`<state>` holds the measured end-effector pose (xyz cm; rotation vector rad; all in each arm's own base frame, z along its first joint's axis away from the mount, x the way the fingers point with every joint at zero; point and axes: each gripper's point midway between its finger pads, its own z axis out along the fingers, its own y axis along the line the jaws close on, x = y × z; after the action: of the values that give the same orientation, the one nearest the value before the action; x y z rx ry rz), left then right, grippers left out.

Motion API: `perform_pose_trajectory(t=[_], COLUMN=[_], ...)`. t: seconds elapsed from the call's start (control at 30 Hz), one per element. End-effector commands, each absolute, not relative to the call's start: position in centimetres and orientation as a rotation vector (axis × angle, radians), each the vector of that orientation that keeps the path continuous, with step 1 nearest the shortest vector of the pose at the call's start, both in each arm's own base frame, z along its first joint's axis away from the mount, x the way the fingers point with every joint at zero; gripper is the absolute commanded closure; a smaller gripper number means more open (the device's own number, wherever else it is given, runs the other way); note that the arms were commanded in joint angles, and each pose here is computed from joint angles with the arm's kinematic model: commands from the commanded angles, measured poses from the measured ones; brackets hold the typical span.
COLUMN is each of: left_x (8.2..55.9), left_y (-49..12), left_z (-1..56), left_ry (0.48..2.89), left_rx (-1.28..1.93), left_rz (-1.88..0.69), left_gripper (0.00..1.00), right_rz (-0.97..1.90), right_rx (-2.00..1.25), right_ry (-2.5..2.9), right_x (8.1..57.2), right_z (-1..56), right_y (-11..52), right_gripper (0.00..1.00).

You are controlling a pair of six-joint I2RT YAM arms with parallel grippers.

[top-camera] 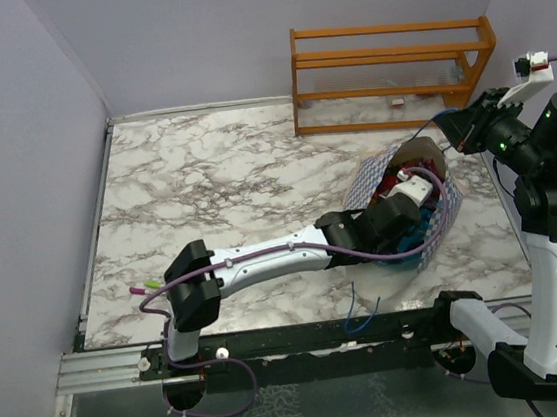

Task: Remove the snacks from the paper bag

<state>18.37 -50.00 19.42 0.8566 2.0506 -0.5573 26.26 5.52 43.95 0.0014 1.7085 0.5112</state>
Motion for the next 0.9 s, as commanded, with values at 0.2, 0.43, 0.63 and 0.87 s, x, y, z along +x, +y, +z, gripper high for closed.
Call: perform_pose_trajectory(t=[0.2,0.43,0.63,0.87], left_x=[16.3,13.8,14.7,18.5], left_y=[-45.3,-41.0,-32.7,-24.2], left_z=[40.8,51.9,57.7,56.0], left_ry=[1.668,1.457,1.357,1.459], left_rx=[0.753,0.687,0.51,0.298], left_rz=[-0.858,-1.051,-0.953,-0.596], left_gripper=[1.0,1.0,1.0,1.0], right_rz=[0.368,0.392,0.407,0.398], right_rx=[-0.007,0.001,-0.007,-0.013], right_ry=[1.512,1.548,1.551,1.55], right_x=[25.2,25.5,25.4,25.2], right_z=[47.8,46.1,45.9,45.7], right_y=[3.9,4.1,4.4,4.3], right_gripper=[0.92,0.92,0.91,0.91])
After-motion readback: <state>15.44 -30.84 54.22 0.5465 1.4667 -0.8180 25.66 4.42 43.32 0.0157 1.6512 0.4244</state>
